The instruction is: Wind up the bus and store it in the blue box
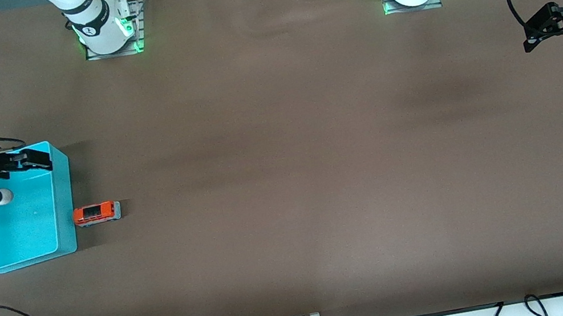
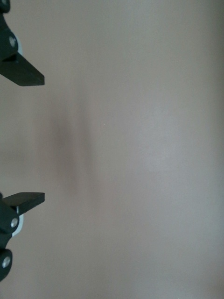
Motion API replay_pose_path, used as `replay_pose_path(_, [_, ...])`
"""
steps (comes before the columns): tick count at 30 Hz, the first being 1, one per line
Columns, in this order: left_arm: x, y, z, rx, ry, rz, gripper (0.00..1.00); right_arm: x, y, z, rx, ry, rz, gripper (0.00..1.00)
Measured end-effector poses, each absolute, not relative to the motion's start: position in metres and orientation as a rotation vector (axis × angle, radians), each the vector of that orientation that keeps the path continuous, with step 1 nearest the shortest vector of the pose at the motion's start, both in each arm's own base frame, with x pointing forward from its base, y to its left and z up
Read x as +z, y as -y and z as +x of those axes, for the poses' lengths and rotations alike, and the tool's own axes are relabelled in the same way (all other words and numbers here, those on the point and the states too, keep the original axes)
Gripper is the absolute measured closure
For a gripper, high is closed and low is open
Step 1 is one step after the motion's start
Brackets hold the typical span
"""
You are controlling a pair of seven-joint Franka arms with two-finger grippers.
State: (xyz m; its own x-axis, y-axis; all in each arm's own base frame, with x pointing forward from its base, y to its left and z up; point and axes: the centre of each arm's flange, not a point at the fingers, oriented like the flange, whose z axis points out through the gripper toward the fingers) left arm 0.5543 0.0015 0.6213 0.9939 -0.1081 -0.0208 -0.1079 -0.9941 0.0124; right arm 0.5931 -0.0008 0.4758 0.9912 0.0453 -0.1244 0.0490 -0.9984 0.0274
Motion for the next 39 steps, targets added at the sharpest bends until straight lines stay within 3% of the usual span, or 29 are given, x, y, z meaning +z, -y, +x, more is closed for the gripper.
replay_pose_path(28, [0.628, -0.006, 0.556, -0.015, 0.153, 3.141, 0.00, 0.337, -0.007, 0.571, -0.106, -0.097, 3.107, 0.00])
replay_pose_path(39, [0.627, -0.006, 0.556, -0.019, 0.153, 3.141, 0.00, 0.310, -0.023, 0.563, 0.009, 0.364, 3.095, 0.00])
